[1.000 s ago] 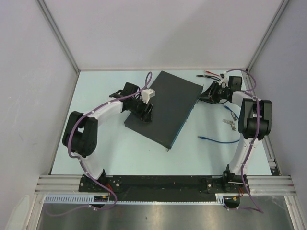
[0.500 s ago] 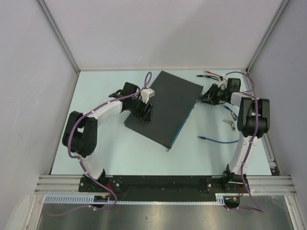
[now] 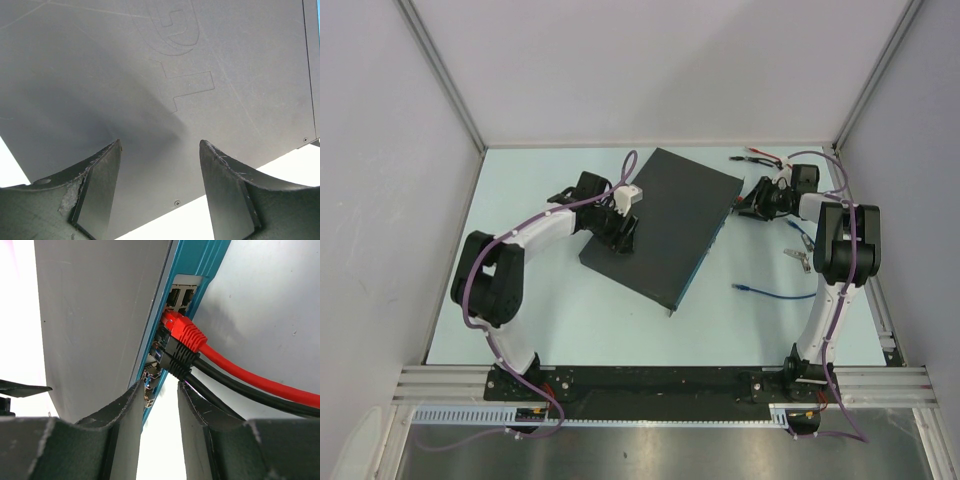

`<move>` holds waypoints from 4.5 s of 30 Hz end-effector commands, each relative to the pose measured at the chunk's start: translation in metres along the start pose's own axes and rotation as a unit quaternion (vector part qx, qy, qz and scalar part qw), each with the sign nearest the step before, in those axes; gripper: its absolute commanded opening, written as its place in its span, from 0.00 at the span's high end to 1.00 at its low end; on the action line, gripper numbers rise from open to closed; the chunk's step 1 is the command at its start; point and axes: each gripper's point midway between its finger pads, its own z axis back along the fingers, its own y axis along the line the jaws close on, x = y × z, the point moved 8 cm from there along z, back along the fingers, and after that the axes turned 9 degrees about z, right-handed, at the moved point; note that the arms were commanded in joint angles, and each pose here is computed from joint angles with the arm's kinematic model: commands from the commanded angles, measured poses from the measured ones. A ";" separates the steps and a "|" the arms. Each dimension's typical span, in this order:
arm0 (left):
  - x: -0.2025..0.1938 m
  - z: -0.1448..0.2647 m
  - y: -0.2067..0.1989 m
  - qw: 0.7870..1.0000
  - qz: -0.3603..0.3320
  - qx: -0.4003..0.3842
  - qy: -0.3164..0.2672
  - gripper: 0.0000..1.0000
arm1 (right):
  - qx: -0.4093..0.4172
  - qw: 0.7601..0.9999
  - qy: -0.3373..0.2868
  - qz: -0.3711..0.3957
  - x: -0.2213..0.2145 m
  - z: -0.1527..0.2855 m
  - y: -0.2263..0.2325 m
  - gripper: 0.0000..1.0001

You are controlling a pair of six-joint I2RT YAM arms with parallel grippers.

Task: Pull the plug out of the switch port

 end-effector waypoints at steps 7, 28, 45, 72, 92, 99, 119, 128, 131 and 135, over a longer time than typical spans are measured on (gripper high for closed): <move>0.014 0.003 0.001 1.000 -0.020 0.005 -0.019 0.30 | -0.035 0.999 0.010 0.013 -0.009 -0.014 -0.002 0.64; 0.019 -0.007 -0.003 0.999 -0.018 -0.009 -0.026 0.30 | -0.246 0.969 0.023 -0.012 -0.049 0.069 -0.030 0.76; 0.017 0.007 -0.010 0.998 -0.027 -0.012 -0.047 0.30 | -0.019 0.962 0.046 0.269 -0.017 0.034 0.021 0.49; -0.011 0.002 0.000 0.996 -0.083 0.033 0.018 0.29 | 0.110 0.993 -0.030 0.025 0.003 -0.009 0.002 0.52; -0.006 -0.002 -0.004 0.995 -0.094 0.027 0.020 0.30 | 0.091 0.995 -0.026 0.013 -0.001 -0.006 -0.012 0.61; -0.009 -0.002 -0.004 0.995 -0.094 0.029 0.024 0.29 | 0.079 0.996 -0.029 0.005 -0.001 -0.011 -0.016 0.66; -0.007 -0.006 -0.007 0.995 -0.097 0.023 0.022 0.29 | -0.058 0.998 0.007 0.019 -0.017 -0.003 -0.017 1.00; -0.004 -0.010 -0.009 0.996 -0.089 0.010 0.009 0.29 | -0.103 0.994 0.015 0.024 -0.034 0.038 -0.023 1.00; -0.002 -0.009 -0.010 0.996 -0.088 0.007 0.005 0.29 | -0.114 0.993 0.029 0.028 -0.044 0.051 -0.029 1.00; -0.003 -0.008 -0.013 0.996 -0.086 0.002 0.000 0.29 | -0.092 0.993 0.022 0.071 -0.037 0.060 -0.016 0.96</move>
